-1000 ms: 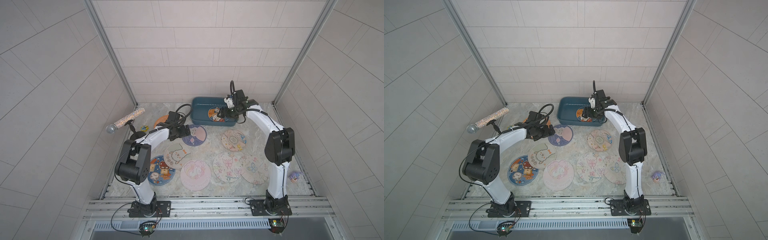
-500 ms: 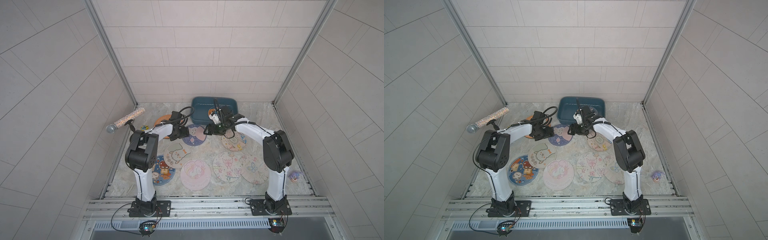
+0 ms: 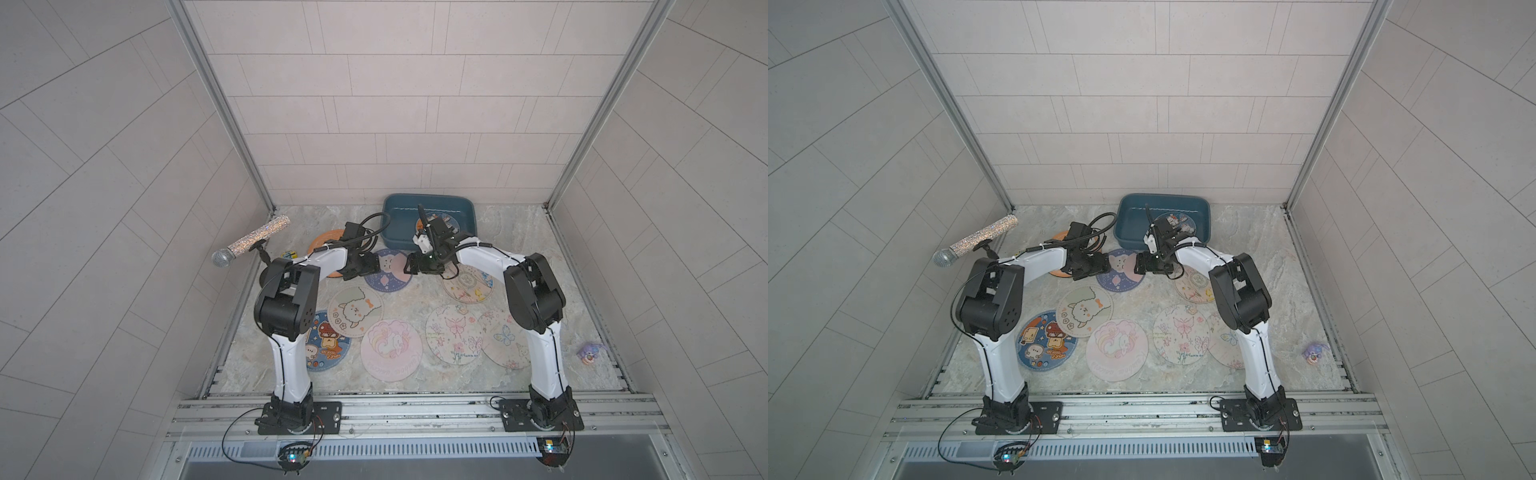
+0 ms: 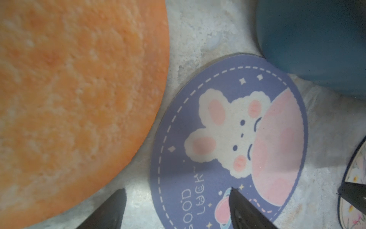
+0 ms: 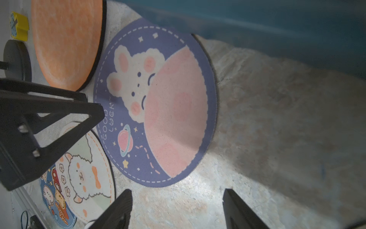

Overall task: Put the coasters into the storage box
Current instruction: Pick up the coaster from the center of the board.

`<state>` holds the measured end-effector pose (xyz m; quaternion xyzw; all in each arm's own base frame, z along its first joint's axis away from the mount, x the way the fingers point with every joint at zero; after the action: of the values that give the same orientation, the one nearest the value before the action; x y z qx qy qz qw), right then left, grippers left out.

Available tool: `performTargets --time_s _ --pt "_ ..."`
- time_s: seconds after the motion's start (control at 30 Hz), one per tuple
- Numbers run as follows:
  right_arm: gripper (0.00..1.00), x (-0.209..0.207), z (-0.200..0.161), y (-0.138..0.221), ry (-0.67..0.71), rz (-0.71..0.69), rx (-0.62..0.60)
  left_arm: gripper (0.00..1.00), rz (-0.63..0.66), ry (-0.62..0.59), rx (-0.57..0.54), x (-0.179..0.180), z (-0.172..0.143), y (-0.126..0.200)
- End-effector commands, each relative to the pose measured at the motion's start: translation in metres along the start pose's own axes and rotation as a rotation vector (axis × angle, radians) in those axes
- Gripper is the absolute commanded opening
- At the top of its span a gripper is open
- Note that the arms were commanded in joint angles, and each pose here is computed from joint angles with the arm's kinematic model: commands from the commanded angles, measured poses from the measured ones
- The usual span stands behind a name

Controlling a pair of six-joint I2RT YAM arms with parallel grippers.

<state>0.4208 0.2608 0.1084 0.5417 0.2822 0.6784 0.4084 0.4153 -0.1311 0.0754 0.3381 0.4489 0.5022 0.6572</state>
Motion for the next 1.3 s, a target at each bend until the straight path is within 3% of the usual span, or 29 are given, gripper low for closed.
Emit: performTargets --time_s 0.0,0.8,1.27 --pt "0.75 -0.004 0.001 -0.006 0.008 -0.051 0.001 0.85 -0.013 0.008 0.038 0.003 -0.005 -0.012" --pt "0.7 -0.003 -0.013 -0.045 0.018 -0.092 0.074 0.77 -0.076 0.03 0.065 -0.003 -0.009 -0.022" --pt "0.62 -0.002 -0.015 -0.058 0.001 -0.085 0.082 0.75 -0.087 0.031 0.069 -0.005 -0.011 -0.022"
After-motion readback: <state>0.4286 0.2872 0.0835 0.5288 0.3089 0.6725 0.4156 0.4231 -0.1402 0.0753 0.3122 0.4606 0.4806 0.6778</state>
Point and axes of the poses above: each gripper's point midway between its finger pads, its own y axis back along the fingers, its own x axis along the line the jaws close on, z = x × y, the point moved 5 cm from there along y, back along the fingers, and after that the axes turned 10 degrees about -y, right-handed, at the moved point
